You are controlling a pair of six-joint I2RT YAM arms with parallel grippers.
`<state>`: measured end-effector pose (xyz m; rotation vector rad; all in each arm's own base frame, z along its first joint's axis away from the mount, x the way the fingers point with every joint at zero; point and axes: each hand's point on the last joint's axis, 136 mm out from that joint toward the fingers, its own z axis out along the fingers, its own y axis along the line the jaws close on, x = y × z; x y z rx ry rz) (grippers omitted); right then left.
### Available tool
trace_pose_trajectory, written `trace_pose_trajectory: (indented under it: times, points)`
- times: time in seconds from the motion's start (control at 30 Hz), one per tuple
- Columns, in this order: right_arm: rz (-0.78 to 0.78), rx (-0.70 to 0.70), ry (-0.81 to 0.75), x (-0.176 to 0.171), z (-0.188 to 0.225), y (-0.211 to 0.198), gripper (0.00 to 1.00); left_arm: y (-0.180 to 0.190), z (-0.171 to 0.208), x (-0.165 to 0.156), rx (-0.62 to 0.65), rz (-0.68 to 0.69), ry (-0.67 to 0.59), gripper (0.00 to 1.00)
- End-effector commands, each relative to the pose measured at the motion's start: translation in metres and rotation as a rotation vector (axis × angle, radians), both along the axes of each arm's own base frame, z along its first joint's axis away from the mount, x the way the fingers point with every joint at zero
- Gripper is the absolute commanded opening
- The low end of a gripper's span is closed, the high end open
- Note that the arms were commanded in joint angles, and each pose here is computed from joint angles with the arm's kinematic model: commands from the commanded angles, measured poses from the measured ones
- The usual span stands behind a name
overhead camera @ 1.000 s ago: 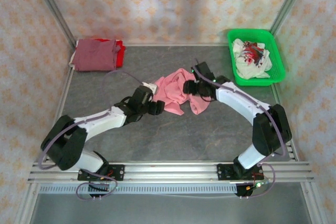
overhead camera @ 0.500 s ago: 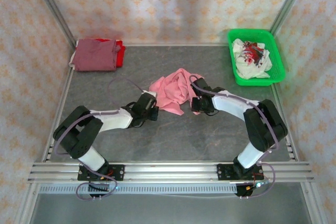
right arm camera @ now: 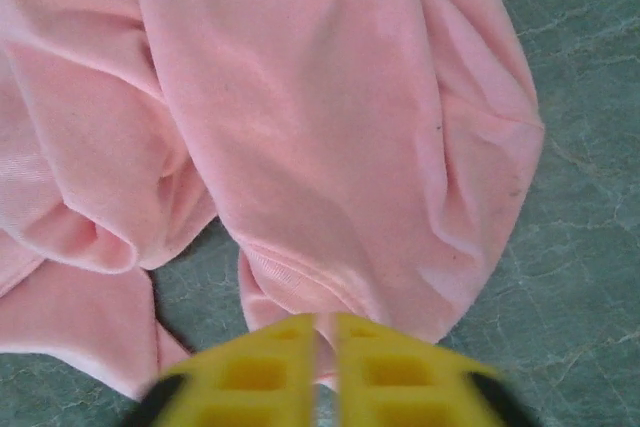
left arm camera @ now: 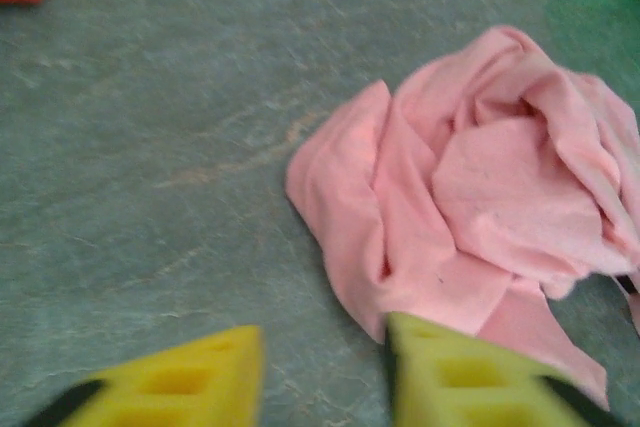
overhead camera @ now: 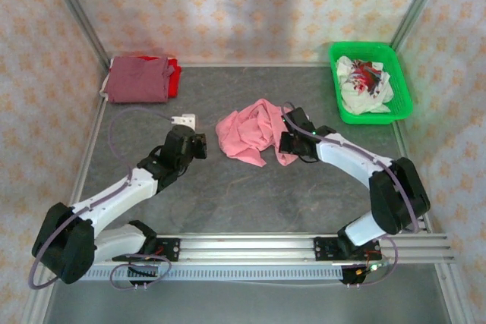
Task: Fold and stack the t-shirts
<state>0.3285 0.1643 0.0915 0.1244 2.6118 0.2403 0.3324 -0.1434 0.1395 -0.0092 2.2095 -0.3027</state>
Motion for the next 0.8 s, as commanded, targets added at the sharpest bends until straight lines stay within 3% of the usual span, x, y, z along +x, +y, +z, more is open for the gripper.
trace_pose_trajectory:
  times: [0.0, 0.1, 0.2, 0.27, 0.33, 0.43, 0.57, 0.6, 0.77]
  points:
    - [-0.014, -0.012, 0.047, -0.002, -0.017, -0.002, 0.41, -0.025, -0.029, -0.009, -0.002, -0.097, 0.105, 0.73]
    - [-0.037, -0.022, 0.086, -0.005, -0.032, -0.002, 0.54, -0.046, -0.05, -0.006, -0.005, -0.127, 0.134, 0.77]
    - [-0.043, -0.037, 0.107, -0.007, -0.044, -0.002, 0.55, -0.066, -0.07, 0.0, -0.009, -0.162, 0.171, 0.75]
    - [-0.038, -0.038, 0.119, -0.008, -0.052, -0.001, 0.53, -0.072, -0.084, 0.006, -0.004, -0.161, 0.185, 0.69]
    - [-0.038, -0.041, 0.125, -0.007, -0.059, 0.0, 0.46, -0.071, -0.096, 0.012, 0.019, -0.141, 0.193, 0.57]
    - [-0.049, -0.051, 0.116, -0.004, -0.062, -0.002, 0.26, -0.06, -0.1, 0.02, 0.044, -0.091, 0.181, 0.28]
    - [-0.077, -0.058, 0.039, 0.003, -0.044, -0.011, 0.02, -0.035, -0.078, 0.029, 0.041, -0.002, 0.13, 0.04]
    - [-0.08, -0.056, 0.02, 0.004, -0.038, -0.013, 0.0, -0.029, -0.071, 0.029, 0.051, 0.02, 0.118, 0.0]
    - [-0.079, -0.051, -0.059, 0.007, -0.005, -0.024, 0.0, -0.006, -0.032, 0.029, 0.093, 0.048, 0.049, 0.0]
